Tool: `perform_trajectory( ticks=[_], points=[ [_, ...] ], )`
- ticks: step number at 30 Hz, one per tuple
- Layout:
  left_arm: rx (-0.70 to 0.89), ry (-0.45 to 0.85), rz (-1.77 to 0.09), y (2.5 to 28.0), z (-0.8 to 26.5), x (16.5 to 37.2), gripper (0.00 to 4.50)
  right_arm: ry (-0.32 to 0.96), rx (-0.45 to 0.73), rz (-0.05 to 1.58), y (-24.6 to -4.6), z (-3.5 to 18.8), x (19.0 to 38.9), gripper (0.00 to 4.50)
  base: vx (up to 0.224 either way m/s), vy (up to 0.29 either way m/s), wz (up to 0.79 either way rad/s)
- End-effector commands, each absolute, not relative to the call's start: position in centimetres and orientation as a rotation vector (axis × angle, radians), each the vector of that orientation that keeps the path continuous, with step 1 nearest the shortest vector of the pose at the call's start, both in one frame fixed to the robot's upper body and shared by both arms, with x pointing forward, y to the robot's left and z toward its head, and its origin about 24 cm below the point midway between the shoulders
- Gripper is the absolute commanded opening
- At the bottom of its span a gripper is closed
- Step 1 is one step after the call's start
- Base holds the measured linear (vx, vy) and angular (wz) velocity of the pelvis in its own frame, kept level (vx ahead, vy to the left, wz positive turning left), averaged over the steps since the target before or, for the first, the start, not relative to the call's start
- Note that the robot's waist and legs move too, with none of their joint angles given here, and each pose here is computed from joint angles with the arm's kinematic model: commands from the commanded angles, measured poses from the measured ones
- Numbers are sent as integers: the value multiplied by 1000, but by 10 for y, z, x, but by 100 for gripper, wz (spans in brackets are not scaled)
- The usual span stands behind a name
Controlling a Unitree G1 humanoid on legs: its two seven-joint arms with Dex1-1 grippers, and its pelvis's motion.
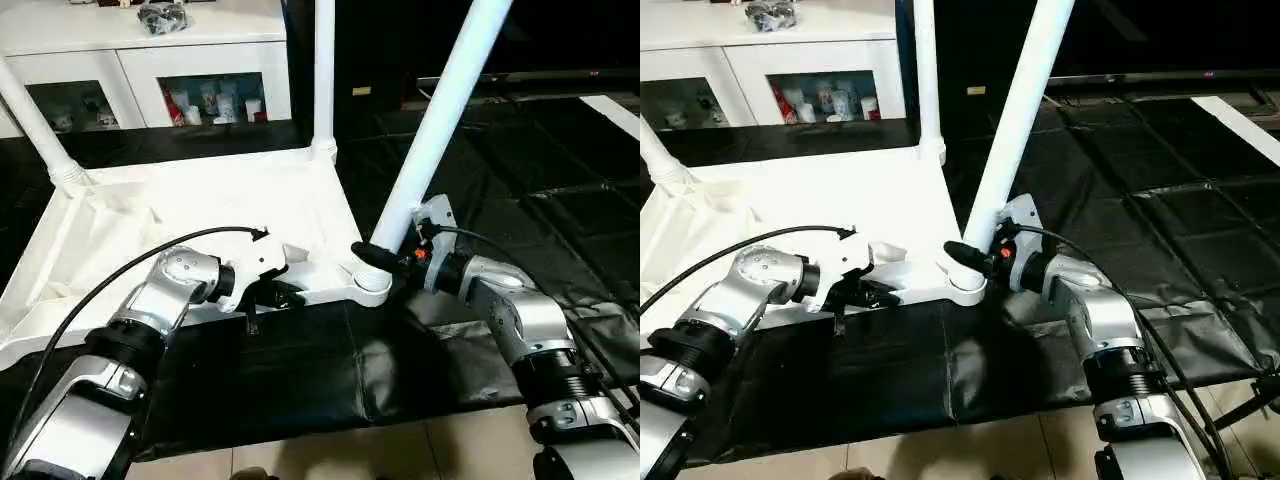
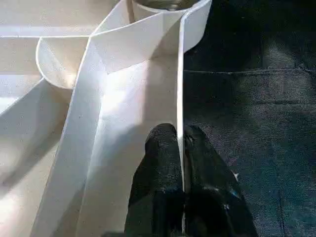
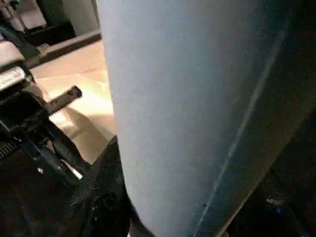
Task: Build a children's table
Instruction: Insert table leg to table base
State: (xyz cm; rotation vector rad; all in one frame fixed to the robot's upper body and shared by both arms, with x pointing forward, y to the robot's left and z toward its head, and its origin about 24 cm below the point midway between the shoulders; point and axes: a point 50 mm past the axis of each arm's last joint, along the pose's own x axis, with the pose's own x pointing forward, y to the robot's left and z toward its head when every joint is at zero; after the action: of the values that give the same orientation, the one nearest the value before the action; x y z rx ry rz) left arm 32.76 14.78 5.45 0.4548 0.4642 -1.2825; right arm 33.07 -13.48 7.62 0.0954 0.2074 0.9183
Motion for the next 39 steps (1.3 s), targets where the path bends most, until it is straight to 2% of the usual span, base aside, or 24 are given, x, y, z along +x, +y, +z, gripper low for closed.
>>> perform_trajectory(
  ticks=[1,3,7,16,17,20,22,24,35,39],
  points=[
    [363,435,-1297,142,55,325,44,203,90,908,-136,75,331,193,0,0,0],
    [362,437,-1293,141,55,326,67,260,89,895,-135,70,330,193,0,0,0],
    [409,426,-1274,138,55,329,84,254,49,936,-133,69,328,193,0,0,0],
    [425,454,-1264,139,54,330,86,251,16,952,-133,66,325,193,0,0,0],
    [417,454,-1263,139,54,330,57,246,9,956,-133,67,325,193,0,0,0],
    [399,460,-1267,139,54,331,44,244,3,948,-134,65,325,193,0,0,0],
    [403,464,-1264,139,54,332,17,245,6,953,-134,65,324,193,0,0,0],
    [421,478,-1237,141,52,334,6,275,-34,936,-137,60,324,193,0,0,0],
    [514,481,-1257,144,50,332,0,318,-31,976,-134,55,326,193,0,0,0],
    [515,472,-1268,144,52,332,0,312,29,1006,-132,58,328,193,0,0,0]
  ],
)
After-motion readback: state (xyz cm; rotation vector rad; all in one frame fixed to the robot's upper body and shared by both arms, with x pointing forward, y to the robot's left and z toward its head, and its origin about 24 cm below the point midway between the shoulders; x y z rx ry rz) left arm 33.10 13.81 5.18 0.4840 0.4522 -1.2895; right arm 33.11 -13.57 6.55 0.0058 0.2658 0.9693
